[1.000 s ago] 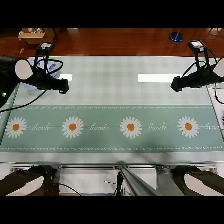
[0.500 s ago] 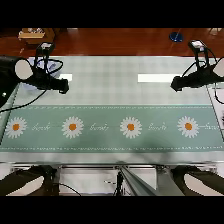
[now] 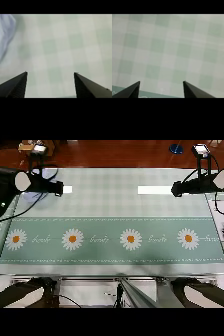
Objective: Fold the shirts.
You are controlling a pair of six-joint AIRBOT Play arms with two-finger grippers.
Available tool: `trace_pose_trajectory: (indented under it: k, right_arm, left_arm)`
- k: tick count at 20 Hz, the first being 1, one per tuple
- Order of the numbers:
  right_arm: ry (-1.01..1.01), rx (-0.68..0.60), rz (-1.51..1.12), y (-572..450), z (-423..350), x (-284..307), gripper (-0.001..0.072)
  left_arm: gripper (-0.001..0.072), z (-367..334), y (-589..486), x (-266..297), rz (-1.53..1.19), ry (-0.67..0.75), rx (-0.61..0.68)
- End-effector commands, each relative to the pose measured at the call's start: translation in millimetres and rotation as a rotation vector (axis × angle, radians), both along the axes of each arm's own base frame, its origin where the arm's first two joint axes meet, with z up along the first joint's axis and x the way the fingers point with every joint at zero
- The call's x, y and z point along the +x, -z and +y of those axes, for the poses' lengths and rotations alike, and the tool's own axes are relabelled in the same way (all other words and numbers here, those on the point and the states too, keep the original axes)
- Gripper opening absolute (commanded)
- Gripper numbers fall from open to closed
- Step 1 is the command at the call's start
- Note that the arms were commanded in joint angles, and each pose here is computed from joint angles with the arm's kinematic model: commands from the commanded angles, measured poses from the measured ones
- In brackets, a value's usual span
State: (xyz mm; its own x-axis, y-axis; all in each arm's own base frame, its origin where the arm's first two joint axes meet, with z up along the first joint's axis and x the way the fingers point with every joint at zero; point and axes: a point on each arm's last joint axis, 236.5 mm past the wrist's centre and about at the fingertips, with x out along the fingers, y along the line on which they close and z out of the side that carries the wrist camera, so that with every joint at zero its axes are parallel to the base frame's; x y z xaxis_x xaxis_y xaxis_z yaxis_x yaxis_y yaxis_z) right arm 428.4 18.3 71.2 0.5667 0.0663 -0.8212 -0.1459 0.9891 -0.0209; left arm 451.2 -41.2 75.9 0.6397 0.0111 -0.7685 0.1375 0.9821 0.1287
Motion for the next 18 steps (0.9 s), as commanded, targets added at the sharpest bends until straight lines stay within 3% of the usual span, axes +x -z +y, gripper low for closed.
trace_pose_trajectory:
  k: [1,8,18]
  right_arm:
    - [-0.002,0.002,0.019,2.3,0.7,-3.6,0.0606]
    - [-0.007,0.001,0.095,11.6,1.3,-19.0,0.0606]
    - [-0.004,0.005,0.145,17.0,1.6,-29.4,0.0606]
  left_arm:
    - [0.0720,60.5,-28.5,46.4,-0.210,-0.114,0.016]
    - [0.0720,152.0,64.8,53.0,-0.027,-0.275,0.045]
    - [0.0720,172.1,142.5,59.3,0.064,-0.284,0.047]
